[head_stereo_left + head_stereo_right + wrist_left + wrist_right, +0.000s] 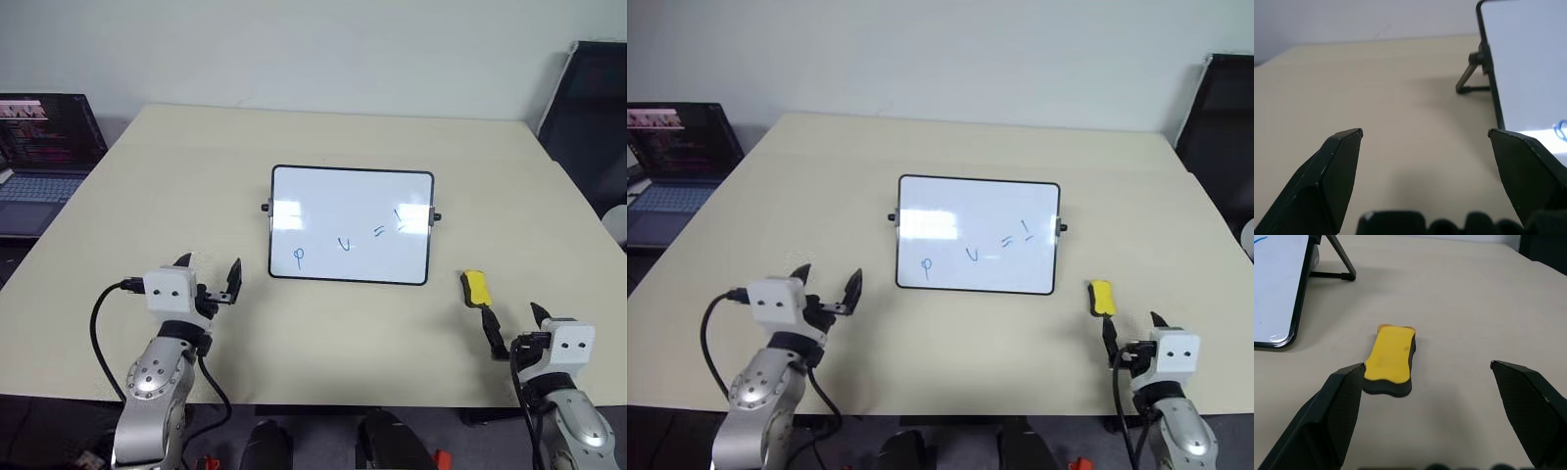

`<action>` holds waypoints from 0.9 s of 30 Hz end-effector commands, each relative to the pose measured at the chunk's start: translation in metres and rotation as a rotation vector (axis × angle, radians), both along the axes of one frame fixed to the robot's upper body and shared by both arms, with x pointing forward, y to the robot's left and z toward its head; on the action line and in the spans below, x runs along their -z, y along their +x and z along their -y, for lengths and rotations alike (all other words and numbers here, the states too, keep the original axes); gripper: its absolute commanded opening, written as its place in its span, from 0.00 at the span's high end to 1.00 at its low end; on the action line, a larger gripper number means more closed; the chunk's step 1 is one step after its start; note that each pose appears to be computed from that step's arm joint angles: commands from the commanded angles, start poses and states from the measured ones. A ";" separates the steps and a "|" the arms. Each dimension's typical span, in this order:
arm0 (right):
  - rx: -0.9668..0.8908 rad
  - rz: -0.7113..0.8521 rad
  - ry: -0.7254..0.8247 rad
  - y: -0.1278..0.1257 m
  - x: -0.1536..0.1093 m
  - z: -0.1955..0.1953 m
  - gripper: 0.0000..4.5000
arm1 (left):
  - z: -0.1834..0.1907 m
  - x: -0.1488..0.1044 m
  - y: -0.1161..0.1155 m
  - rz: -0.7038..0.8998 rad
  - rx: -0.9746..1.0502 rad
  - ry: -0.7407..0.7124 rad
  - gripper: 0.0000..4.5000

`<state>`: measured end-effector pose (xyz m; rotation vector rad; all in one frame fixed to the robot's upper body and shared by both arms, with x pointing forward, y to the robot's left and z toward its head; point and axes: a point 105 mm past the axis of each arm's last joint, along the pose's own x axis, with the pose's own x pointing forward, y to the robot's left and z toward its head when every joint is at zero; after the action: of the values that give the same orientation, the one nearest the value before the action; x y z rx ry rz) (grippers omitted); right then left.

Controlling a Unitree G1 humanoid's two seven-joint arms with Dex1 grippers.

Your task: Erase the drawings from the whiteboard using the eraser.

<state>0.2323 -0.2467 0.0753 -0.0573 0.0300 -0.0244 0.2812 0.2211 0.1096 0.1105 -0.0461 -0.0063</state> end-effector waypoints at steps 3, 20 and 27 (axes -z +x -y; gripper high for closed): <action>0.000 0.051 0.003 0.008 -0.019 0.000 0.01 | 0.008 -0.008 -0.001 0.030 0.003 -0.006 0.00; -0.072 0.095 0.013 0.019 -0.057 -0.024 0.01 | 0.042 -0.069 0.004 0.187 0.465 0.220 0.00; 0.092 0.044 0.182 0.030 -0.067 -0.016 0.01 | 0.091 -0.093 0.019 0.166 0.869 0.228 0.00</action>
<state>0.2647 -0.2236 0.1297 0.1252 0.0114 -0.0808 0.2996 0.1380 0.1933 0.3223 -0.2459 -0.8018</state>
